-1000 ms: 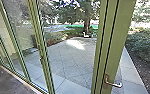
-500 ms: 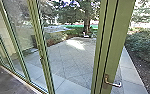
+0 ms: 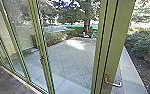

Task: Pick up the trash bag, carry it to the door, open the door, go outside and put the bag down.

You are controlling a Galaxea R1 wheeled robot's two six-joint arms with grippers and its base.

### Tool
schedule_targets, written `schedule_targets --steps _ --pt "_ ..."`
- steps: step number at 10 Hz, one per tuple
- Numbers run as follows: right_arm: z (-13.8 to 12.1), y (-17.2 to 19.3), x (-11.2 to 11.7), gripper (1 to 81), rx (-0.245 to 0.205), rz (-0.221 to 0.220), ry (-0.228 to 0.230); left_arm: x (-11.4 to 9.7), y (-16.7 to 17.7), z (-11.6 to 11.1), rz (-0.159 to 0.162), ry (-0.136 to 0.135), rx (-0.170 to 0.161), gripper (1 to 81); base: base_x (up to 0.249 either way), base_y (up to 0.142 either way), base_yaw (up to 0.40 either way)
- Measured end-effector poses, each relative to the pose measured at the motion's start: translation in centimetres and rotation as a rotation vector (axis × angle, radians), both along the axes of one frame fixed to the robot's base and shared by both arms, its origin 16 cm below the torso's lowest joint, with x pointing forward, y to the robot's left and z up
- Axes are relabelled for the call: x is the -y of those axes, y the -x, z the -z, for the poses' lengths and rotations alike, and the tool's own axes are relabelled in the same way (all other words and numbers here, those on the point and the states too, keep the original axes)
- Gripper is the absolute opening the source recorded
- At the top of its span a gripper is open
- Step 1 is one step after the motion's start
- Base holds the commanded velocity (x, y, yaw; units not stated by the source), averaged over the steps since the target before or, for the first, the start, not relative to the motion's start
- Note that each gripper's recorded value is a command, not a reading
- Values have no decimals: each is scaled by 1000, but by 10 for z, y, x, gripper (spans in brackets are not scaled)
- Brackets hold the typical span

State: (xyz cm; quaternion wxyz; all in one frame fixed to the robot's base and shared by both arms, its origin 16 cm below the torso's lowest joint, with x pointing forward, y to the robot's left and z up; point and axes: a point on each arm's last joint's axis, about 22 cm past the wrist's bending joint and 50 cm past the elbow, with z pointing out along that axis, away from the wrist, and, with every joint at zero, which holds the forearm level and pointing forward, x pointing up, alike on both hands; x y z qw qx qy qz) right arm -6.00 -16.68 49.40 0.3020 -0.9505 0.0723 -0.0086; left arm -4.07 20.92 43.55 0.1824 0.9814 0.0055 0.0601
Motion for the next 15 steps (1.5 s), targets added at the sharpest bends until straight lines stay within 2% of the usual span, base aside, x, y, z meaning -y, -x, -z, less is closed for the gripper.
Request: schedule_targets --steps 2,4,8,10,13,15 --pt "-16 -2 8 811 -2 3 -28 0 1 0 1 0 -3 10 0 0 0" --pt "-28 -1 24 811 -5 5 -34 0 1 0 1 0 -3 10 0 0 0" --pt "-64 -5 24 811 -4 19 -102 5 1 0 2 6 -3 10 0 0 0" --pt "-81 -11 48 811 3 23 -99 7 1 0 3 8 -3 10 0 0 0" --pt "-121 -26 60 811 25 40 -144 20 1 0 2 21 -4 10 0 0 0" --pt "-153 -37 74 811 37 44 -163 21 1 0 2 22 -4 10 0 0 0"
